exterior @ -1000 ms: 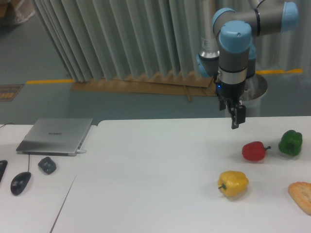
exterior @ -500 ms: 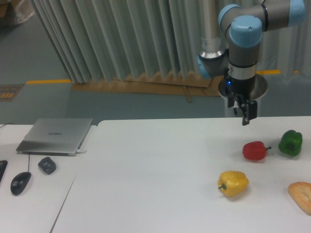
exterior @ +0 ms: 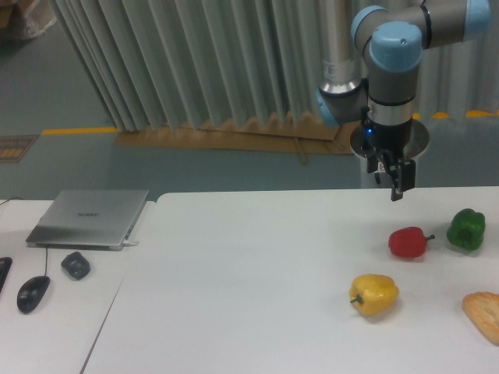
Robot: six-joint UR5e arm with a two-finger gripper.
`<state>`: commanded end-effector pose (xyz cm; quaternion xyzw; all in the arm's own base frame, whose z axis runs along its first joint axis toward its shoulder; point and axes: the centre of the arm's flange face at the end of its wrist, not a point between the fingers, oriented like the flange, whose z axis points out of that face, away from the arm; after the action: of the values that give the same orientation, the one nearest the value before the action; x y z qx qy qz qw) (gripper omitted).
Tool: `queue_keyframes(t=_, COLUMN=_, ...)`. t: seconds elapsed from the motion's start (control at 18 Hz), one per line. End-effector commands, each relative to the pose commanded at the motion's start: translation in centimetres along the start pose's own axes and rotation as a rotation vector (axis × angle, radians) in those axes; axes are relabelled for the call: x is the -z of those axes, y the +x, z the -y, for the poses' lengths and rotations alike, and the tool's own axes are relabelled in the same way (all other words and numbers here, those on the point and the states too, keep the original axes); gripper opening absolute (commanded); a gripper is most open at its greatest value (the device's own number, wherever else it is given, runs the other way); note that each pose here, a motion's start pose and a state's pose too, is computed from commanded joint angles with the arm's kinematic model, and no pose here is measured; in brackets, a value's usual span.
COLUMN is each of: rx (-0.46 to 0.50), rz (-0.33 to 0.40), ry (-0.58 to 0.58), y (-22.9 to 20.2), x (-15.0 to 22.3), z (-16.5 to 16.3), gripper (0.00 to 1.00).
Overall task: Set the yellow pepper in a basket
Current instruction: 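Move the gripper sideways above the peppers, then lower the open gripper beside the red pepper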
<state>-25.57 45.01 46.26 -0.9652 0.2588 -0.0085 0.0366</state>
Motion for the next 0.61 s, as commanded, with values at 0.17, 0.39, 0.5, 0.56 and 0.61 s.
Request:
queue_keyframes(t=0.17, rx=0.003, rz=0.003, ry=0.001, y=0.0, x=0.1, z=0.0, gripper=1.00)
queue_keyframes(t=0.39, rx=-0.002, rz=0.011, ry=0.000, y=-0.1, x=0.3, z=0.2, gripper=1.00)
queue_keyframes(t=0.5, rx=0.013, rz=0.054, ry=0.013, y=-0.7, x=0.7, z=0.4, gripper=1.00)
queue_keyframes(t=0.56, rx=0.085, rz=0.108, ry=0.035, y=-1.4, x=1.2, z=0.9, gripper=1.00)
queue_keyframes(t=0.61, rx=0.143, rz=0.130, ry=0.047, y=-1.8, x=1.2, z=1.1, gripper=1.00)
